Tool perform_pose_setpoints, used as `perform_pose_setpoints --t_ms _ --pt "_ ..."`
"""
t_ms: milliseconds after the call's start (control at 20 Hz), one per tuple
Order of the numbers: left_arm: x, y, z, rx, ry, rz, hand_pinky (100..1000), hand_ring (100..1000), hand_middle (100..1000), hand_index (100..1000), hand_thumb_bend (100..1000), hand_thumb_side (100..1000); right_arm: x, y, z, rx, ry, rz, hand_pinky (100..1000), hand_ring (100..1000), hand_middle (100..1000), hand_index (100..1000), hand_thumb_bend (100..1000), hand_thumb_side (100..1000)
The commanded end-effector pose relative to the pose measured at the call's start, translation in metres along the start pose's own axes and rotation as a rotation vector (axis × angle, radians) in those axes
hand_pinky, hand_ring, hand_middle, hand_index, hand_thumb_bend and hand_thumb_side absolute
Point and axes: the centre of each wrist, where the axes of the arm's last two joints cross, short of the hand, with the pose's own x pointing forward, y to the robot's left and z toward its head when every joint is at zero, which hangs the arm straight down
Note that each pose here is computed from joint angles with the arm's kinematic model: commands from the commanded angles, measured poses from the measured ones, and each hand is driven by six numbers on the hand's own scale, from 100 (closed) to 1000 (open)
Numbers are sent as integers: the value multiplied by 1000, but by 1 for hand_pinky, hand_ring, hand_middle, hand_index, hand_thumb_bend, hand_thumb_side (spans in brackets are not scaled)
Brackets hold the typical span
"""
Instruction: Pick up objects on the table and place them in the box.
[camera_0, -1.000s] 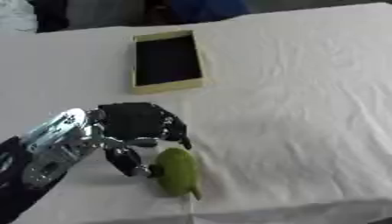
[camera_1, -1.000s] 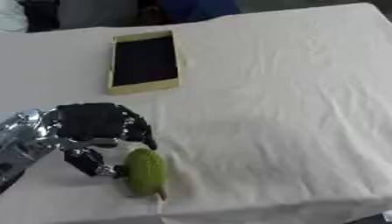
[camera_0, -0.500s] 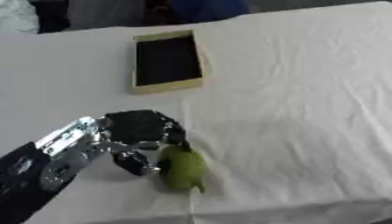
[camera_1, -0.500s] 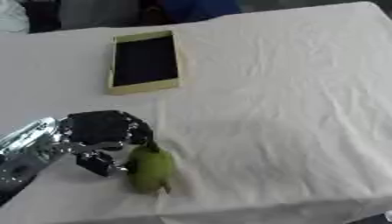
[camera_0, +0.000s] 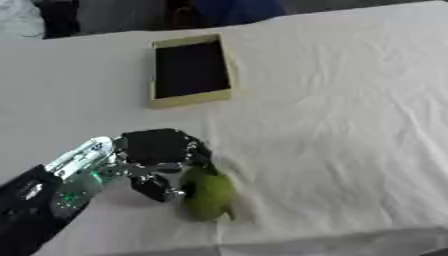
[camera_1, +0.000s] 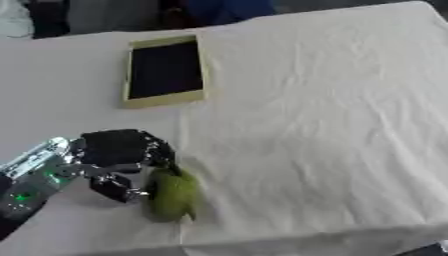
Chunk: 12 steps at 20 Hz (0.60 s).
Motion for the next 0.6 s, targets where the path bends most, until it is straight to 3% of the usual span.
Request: perform_pose_setpoints --t_ms 50,200,600 --pt "-3 5 2 -10 4 -25 558 694 529 728 426 100 10 -1 -7 16 -22 26 731 560 590 909 100 625" --pt "-4 4 3 -4 2 -25 552 692 516 716 467 100 10 -1 -6 14 -22 26 731 560 590 909 100 625" --pt "-6 2 7 18 7 -15 517 681 499 683 714 100 10 0 -6 8 -21 26 731 560 589 909 100 626"
